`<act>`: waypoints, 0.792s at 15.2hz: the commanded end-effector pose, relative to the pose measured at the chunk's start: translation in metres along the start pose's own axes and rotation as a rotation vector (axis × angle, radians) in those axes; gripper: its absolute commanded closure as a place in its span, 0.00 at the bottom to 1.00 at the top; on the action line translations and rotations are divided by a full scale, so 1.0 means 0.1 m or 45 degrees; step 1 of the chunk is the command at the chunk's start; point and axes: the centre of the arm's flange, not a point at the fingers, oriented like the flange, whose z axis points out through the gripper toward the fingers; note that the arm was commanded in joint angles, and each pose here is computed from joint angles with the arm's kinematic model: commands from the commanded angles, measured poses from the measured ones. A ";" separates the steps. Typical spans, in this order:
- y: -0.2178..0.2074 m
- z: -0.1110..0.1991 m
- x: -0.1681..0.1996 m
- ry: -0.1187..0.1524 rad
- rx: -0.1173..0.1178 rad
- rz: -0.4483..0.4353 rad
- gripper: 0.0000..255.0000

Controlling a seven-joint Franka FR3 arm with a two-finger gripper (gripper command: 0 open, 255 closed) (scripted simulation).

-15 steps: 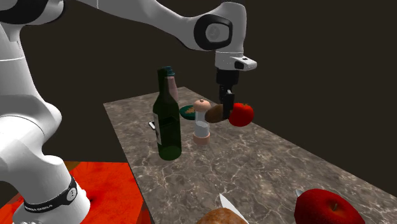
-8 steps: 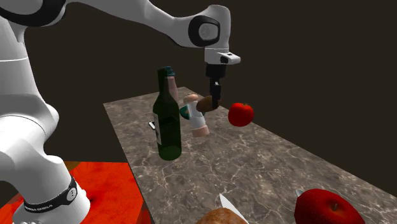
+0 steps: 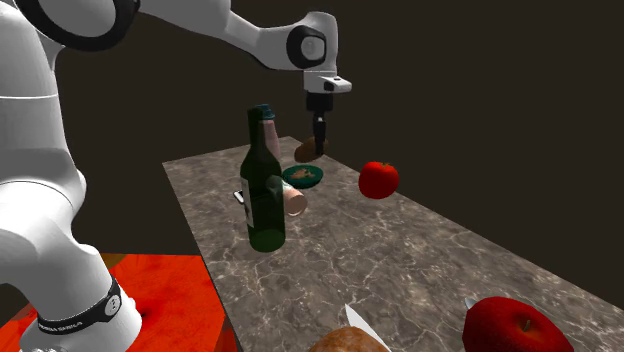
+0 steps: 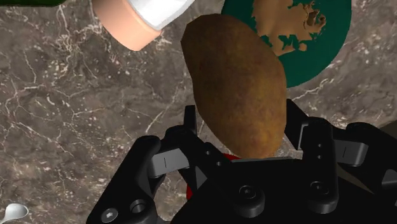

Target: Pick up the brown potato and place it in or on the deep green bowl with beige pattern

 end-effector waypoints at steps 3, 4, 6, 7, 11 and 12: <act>-0.48 -0.02 -0.21 0.000 0.000 0.002 1.00; -0.62 -0.02 -0.27 0.000 0.000 0.002 1.00; -0.63 0.08 -0.27 0.000 0.000 0.002 1.00; -0.63 0.13 -0.27 0.000 0.000 0.002 1.00; -0.64 0.34 -0.26 0.000 0.000 0.002 1.00; -0.65 0.40 -0.26 0.000 0.000 0.002 1.00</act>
